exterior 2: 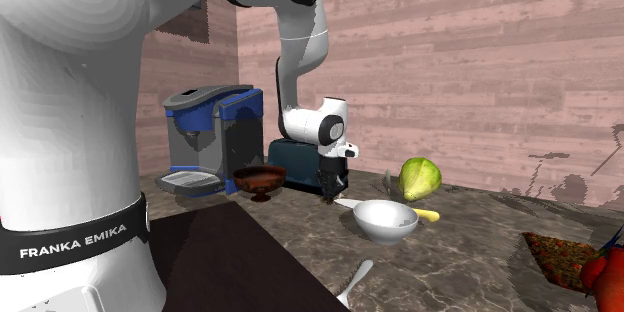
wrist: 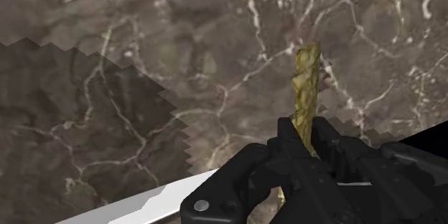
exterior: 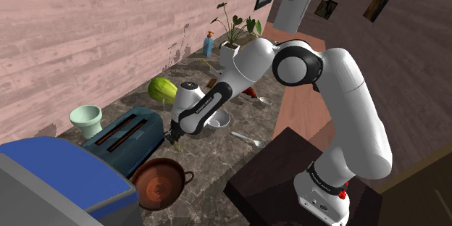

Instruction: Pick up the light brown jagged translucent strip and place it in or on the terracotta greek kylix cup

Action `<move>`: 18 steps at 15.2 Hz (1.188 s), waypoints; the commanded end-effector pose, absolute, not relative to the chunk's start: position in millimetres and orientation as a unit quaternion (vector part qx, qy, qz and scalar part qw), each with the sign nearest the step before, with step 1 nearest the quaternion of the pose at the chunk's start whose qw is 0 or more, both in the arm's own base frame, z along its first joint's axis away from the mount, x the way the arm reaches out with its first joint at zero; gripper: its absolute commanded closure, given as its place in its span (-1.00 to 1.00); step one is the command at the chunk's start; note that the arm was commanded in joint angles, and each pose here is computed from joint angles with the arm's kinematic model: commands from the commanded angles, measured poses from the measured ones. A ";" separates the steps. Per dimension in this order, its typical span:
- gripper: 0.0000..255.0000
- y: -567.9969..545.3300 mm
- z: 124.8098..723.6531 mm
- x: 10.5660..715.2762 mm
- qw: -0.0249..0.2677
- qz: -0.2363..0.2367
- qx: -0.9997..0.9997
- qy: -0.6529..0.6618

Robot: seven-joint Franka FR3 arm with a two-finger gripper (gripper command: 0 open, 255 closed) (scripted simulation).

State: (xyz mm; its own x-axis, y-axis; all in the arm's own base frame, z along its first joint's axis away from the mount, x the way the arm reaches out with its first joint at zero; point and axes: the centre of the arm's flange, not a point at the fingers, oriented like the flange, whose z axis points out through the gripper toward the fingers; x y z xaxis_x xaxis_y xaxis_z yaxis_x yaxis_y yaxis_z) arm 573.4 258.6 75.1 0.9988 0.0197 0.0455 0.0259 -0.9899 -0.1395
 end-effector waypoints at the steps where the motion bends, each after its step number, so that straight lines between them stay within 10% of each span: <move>1: 1.00 258.5 75.0 573.4 0.070 -0.022 -0.997 -0.011; 18: 1.00 258.5 133.1 573.4 0.070 -0.022 -0.997 -0.011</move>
State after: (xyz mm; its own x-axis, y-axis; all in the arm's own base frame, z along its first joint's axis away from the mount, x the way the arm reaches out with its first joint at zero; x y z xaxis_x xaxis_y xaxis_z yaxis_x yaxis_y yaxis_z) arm 572.6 260.4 128.2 0.9988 0.0198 0.0457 0.0260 -0.9899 -0.1395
